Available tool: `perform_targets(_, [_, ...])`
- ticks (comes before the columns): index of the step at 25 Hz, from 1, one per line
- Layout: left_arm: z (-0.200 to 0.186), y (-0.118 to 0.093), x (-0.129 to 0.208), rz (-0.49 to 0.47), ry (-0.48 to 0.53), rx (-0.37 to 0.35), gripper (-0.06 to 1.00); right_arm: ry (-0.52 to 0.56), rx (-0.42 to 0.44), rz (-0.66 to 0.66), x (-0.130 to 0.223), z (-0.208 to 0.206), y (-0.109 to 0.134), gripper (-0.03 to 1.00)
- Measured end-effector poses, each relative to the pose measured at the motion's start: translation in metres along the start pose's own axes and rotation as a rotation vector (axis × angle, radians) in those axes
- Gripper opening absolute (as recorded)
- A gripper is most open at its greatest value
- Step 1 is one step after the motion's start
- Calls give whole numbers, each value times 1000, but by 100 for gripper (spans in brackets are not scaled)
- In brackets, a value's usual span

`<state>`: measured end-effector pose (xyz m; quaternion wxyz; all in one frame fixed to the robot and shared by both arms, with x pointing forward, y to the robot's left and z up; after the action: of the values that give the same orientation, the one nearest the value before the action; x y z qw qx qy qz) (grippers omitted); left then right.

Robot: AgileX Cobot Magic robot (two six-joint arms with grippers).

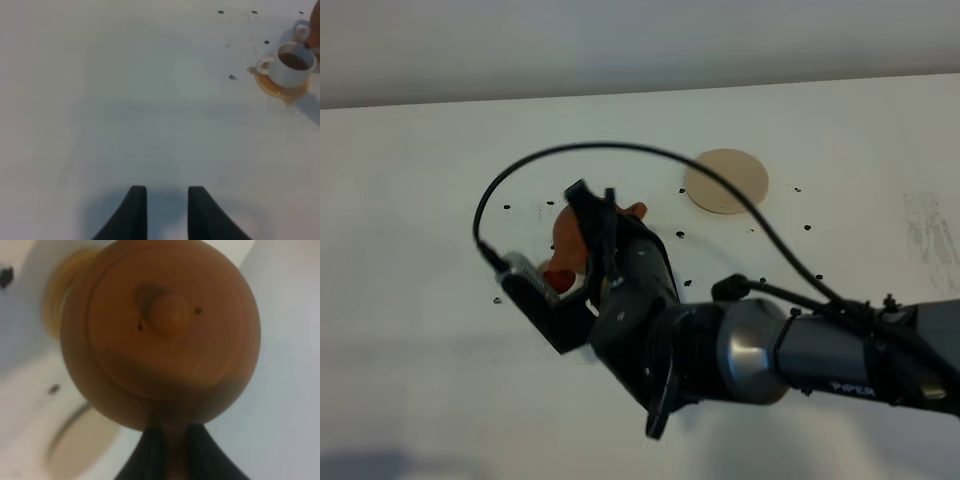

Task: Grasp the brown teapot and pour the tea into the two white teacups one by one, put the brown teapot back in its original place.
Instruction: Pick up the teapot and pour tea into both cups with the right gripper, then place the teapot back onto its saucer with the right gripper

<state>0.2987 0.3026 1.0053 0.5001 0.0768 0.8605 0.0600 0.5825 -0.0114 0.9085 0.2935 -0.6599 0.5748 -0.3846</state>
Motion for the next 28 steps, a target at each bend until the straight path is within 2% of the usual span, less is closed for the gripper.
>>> perform_targets(8, [0, 0, 0, 0, 0, 0, 22, 33, -128, 436, 23, -14, -29, 9])
perform_targets(14, [0, 0, 0, 0, 0, 0, 22, 80, -325, 734, 26, -21, -19, 9])
perform_targets(24, [0, 0, 0, 0, 0, 0, 22, 142, -585, 1029, 18, -30, 5, 9])
perform_targets(28, [0, 0, 0, 0, 0, 0, 22, 134, -612, 1073, 17, -29, 5, 9])
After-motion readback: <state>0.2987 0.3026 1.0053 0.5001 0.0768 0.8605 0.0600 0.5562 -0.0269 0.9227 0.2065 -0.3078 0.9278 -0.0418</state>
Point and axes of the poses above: a point on each arm's last joint axis where the gripper is mounted, z pointing out along that axis toward the gripper, y along the wrist's bending axis when the last joint is at zero, x = y × z, the point moved 7 cm from there along z, pointing out along that axis toward the gripper, and after that the axes turned 12 degrees about z, right-handed, at the moved point
